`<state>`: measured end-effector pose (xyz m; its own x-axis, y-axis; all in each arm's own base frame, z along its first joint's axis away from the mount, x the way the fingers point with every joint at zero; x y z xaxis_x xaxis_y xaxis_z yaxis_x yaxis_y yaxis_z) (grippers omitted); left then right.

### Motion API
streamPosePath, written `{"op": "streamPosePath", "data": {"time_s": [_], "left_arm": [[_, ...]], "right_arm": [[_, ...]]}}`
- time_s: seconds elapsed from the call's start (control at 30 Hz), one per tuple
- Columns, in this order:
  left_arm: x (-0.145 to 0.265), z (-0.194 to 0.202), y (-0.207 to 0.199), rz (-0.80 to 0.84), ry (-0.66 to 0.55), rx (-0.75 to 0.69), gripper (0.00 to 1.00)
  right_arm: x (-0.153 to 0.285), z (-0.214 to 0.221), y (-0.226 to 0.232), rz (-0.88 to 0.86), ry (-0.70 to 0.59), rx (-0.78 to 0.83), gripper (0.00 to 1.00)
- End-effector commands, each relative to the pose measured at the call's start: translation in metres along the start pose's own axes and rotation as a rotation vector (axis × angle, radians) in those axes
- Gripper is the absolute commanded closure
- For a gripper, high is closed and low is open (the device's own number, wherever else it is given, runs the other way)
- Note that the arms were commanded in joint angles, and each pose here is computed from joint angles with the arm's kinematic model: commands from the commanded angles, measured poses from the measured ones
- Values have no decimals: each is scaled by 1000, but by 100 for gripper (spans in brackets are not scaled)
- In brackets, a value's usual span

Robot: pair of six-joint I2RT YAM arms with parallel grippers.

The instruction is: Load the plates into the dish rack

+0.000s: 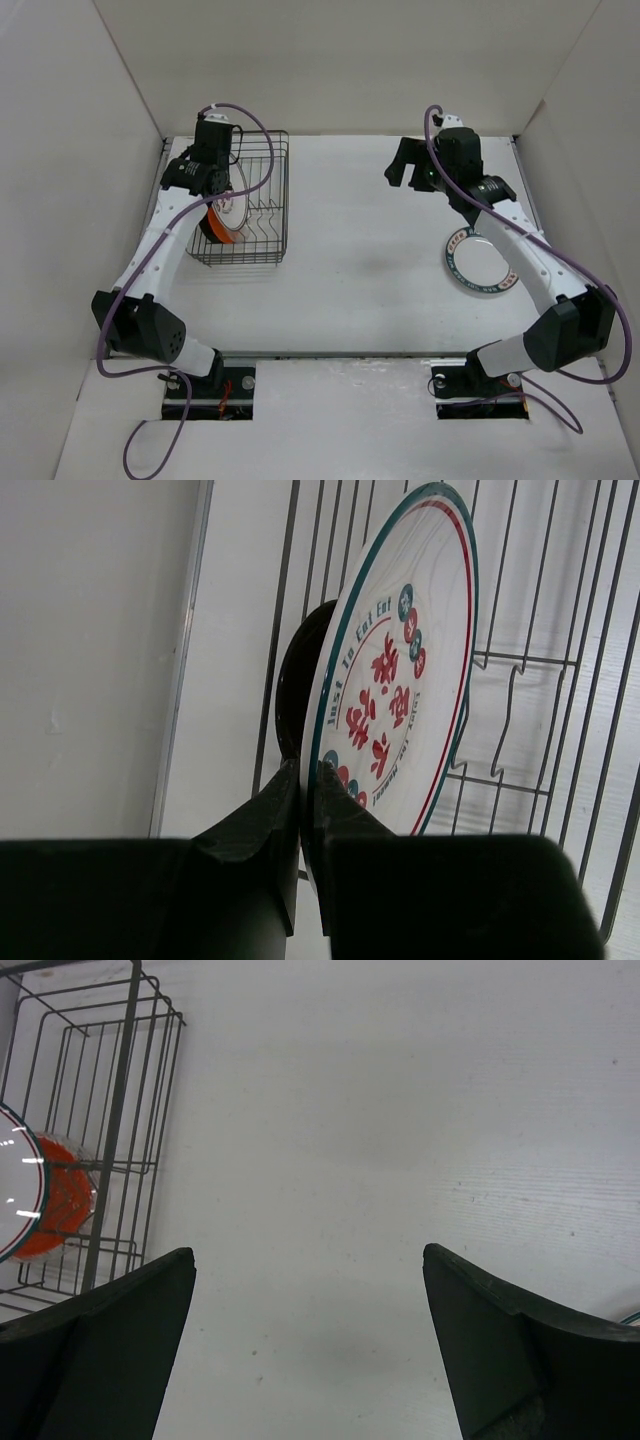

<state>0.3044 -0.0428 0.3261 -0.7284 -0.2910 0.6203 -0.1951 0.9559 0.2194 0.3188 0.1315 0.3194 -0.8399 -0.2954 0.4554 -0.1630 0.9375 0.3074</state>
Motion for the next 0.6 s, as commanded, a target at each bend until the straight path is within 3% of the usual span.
{"op": "streamPosePath", "data": {"time_s": [0.0, 0.57], "left_arm": [[1, -2, -8, 46, -21, 50, 100], [29, -35, 1, 52, -126, 83, 100]], "right_arm": [[9, -5, 3, -14, -36, 12, 0], [-1, 7, 7, -60, 4, 17, 0]]}}
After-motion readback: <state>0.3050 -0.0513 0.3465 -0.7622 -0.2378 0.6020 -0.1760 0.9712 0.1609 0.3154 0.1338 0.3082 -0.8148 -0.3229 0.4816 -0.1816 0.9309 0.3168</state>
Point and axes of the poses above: each gripper's point midway between its finger pads, its own x axis back along the fingers, its own y axis along the line the jaws close on, z = x × y, the point moved 10 cm from there along x, back along the fingers, and after that the axes turned 2 degrees about x, right-handed, at the moved point
